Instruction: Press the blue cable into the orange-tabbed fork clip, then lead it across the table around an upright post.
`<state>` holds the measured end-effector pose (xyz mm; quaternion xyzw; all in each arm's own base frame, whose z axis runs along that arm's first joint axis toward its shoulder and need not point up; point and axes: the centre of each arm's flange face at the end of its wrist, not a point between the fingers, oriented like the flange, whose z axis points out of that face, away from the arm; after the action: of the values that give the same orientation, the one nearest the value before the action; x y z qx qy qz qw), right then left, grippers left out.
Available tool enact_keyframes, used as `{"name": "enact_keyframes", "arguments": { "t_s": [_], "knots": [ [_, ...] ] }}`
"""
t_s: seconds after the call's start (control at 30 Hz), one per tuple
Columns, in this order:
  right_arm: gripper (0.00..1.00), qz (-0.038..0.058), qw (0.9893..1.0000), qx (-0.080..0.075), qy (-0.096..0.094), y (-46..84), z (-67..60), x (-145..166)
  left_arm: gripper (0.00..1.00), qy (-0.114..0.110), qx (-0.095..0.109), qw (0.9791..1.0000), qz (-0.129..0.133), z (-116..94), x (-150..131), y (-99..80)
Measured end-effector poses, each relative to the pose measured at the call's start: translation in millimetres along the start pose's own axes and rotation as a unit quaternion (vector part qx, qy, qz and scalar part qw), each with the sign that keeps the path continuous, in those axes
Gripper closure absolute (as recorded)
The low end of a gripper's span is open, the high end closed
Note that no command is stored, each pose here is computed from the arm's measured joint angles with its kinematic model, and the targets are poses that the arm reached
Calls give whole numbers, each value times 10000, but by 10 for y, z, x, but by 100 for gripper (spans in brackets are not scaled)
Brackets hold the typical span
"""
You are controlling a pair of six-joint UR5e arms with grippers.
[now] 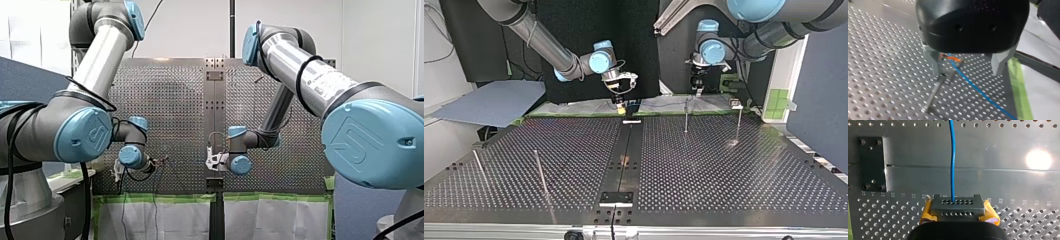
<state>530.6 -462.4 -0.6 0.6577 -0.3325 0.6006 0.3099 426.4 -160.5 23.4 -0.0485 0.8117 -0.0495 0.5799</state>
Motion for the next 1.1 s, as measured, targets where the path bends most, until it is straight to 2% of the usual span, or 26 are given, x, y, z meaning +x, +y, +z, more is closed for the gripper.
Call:
{"name": "enact_keyframes", "arguments": {
  "t_s": [0.13,0.4,1.1],
  "knots": [
    [100,1,10000,6,-3,-1,0,-2,0,-81,69,9999,22,-29,-78,-51],
    [100,8,10000,14,0,-3,2,-8,0,-51,278,9996,14,-47,-78,-118],
    [100,15,10000,20,-41,9,-3,-34,0,-29,254,9997,-33,-53,-74,-114]
  ]
}}
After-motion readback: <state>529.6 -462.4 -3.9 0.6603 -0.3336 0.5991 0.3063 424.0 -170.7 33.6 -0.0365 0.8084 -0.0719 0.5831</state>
